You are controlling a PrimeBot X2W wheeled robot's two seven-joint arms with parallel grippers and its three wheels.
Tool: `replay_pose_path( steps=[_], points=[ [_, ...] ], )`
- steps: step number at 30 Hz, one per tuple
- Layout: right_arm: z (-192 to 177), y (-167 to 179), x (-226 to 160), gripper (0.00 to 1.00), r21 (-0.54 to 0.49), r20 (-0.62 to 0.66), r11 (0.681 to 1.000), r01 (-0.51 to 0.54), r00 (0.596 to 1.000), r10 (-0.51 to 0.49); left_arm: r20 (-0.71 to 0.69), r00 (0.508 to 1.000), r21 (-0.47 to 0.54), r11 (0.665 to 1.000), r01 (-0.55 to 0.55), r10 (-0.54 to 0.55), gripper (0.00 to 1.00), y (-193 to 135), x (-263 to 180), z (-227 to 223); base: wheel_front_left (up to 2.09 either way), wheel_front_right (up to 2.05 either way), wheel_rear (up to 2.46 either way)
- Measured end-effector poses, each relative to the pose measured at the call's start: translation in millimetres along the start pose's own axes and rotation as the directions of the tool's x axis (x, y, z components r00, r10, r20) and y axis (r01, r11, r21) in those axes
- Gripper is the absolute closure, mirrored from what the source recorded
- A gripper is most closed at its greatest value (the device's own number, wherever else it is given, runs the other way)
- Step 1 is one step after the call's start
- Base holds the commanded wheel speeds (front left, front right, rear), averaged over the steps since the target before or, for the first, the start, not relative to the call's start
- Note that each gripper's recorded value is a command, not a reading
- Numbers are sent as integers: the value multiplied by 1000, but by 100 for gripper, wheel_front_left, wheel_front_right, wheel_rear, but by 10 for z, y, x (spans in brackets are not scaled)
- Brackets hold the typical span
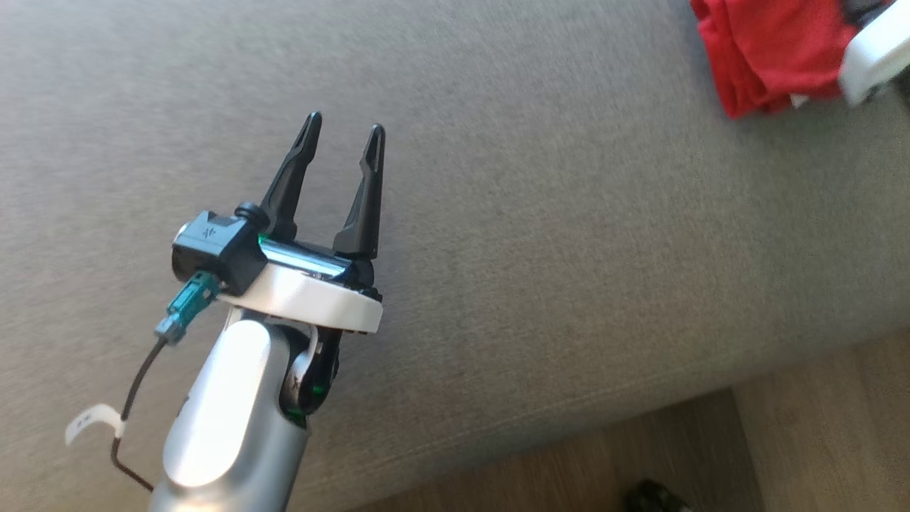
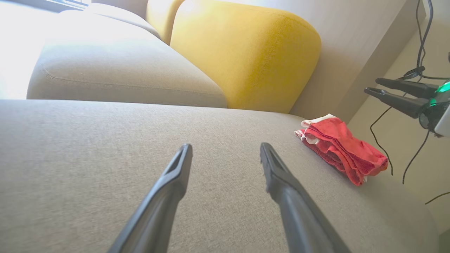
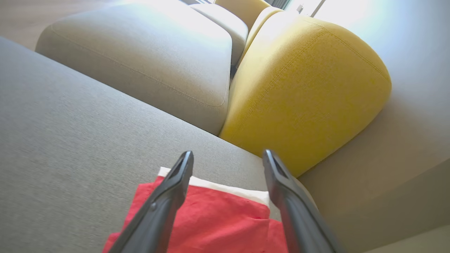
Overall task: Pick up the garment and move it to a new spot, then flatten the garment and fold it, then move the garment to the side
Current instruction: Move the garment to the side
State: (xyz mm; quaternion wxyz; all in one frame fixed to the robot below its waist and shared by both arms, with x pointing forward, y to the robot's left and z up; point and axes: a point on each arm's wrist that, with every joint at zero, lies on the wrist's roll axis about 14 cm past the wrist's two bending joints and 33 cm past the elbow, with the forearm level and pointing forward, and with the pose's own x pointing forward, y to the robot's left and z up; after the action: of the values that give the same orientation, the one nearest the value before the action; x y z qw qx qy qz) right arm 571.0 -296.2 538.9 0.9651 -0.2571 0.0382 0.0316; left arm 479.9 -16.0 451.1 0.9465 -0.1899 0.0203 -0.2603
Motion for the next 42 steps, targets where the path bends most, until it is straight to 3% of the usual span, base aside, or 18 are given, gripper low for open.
replay_pose_path(
  steps=[9, 20, 23, 32, 42],
  points=[
    [614, 780, -329, 0, 188, 191, 971, -149, 975, 113, 85, 978, 53, 980, -193, 189, 0, 251, -601, 535, 0, 0, 0],
    [818, 1542, -923, 0, 428, 312, 871, -239, 944, 106, 158, 894, 78, 897, -435, 420, 0, 528, -1556, 831, 0, 0, 0],
    [786, 1694, -1102, 0, 453, 306, 858, -241, 946, 104, 154, 874, 58, 879, -474, 461, 0, 534, -1775, 800, 0, 0, 0],
    [603, 2068, -1549, 0, 430, 265, 859, -278, 948, 174, 166, 851, 72, 854, -515, 499, 0, 465, -2114, 775, 0, 0, 0],
    [700, 1984, -1624, 0, 427, 295, 864, -267, 944, 146, 228, 852, 95, 861, -500, 471, 0, 391, -2143, 958, 0, 0, 0]
  ],
)
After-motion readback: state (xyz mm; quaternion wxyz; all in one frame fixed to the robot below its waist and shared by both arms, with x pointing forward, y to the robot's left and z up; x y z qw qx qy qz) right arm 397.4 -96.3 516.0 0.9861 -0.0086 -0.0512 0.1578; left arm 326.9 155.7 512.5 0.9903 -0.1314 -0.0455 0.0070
